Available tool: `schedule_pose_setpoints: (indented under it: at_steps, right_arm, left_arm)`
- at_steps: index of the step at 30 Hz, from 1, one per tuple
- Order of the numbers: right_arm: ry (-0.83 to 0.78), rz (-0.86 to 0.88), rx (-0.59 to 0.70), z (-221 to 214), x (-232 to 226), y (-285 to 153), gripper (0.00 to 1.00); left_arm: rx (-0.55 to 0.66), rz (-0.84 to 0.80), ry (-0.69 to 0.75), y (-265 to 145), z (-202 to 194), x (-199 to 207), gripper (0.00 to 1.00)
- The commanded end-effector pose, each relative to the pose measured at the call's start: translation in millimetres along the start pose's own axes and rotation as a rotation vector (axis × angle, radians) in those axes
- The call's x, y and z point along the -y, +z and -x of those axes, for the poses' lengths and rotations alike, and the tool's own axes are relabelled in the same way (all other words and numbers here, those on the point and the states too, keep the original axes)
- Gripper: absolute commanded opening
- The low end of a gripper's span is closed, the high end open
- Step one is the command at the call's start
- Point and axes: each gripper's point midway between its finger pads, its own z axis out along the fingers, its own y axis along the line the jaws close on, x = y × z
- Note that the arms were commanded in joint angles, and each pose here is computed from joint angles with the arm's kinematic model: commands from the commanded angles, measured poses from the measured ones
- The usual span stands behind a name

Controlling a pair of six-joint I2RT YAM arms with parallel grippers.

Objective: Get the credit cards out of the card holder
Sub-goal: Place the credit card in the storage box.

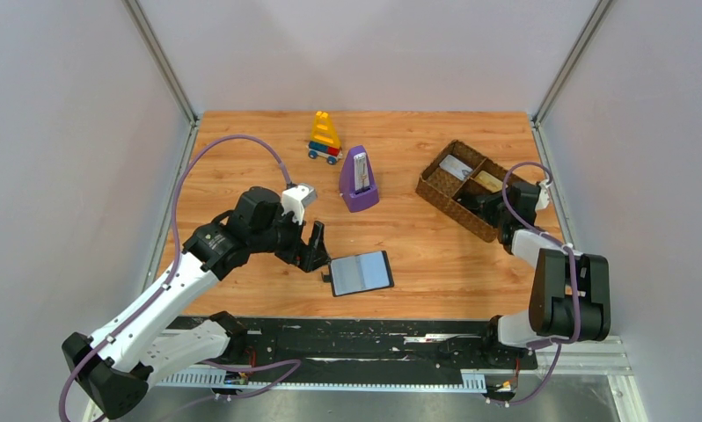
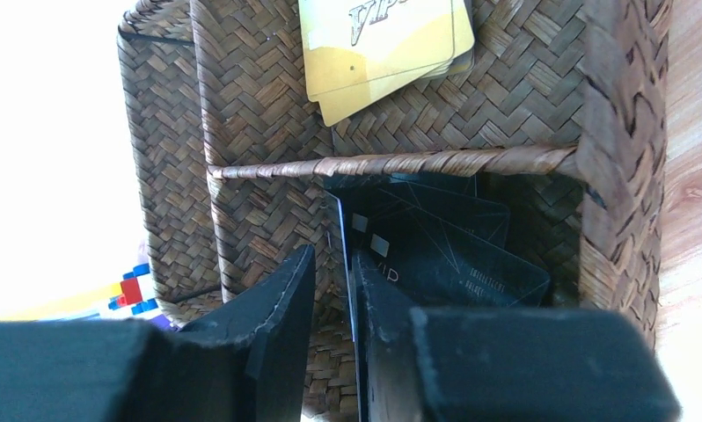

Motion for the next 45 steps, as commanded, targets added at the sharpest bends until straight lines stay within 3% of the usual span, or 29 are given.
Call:
schedule_pose_setpoints:
  at_steps: [1, 20, 32, 36, 45]
  right_arm:
    - [-0.045, -0.007, 0.006, 7.6, -3.9, 2.2, 0.25]
    - [-0.12, -0.091, -0.019, 16.5, -0.9, 3.9, 0.33]
    - [-0.172, -0.135, 0.022, 37.0, -12.5, -17.5, 0.38]
    - [-0.186, -0.099, -0.007, 34.9, -23.9, -27.1, 0.38]
    - [-0.275, 0.107, -0.176, 0.8, -62.6, -56.2, 0.35]
  left_arm:
    - [0.033, -0.018, 0.034, -4.1, 6.1, 3.1, 1.0]
    - [0.019, 0.015, 0.024, -0.1, 4.6, -3.5, 1.0]
    - [-0.055, 0.192, -0.066, 9.9, -4.2, -34.1, 1.0]
    - [-0.087, 0.24, -0.124, 16.8, -10.1, -41.8, 1.0]
    - [-0.1, 0.147, -0.218, 51.2, -23.1, -34.0, 0.96]
